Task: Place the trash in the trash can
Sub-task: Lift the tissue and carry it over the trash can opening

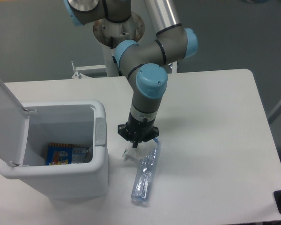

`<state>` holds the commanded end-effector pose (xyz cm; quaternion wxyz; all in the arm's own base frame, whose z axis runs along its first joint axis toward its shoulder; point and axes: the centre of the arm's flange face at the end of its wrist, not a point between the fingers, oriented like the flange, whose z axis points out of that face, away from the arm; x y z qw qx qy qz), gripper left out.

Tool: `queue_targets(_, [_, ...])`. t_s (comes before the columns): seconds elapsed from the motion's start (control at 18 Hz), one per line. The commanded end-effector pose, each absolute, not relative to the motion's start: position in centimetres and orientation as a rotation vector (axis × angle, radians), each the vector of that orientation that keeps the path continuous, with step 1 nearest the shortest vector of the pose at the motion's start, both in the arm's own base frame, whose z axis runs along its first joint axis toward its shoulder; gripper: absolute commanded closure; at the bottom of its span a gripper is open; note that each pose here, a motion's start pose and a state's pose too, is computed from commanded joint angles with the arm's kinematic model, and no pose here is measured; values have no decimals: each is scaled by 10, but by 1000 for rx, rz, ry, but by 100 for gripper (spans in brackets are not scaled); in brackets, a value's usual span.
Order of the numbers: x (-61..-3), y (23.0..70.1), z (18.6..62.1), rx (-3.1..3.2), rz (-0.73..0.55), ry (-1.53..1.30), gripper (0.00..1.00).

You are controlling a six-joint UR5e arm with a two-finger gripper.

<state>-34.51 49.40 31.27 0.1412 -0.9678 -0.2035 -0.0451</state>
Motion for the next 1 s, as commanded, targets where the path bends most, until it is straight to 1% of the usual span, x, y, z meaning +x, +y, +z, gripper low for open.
queue_targets(0.28, [-381,480,386,-2571,-210,-619,99])
queue_targets(0.33, [-391,478,403,-2515,-225,-625,99])
queue_targets(0.5, [-420,460,477,-2312,-250,-699,98])
queue_targets(0.67, [-439,450,525,-2170,-295,-756,98])
queue_targets(0.78, [-442,450,555,-2096,-333,-766,98])
queue_targets(0.89, [-438,453,576,-2055,-358,-753,98])
queue_targets(1.0, [-425,462,581,-2042,-409,-718,98])
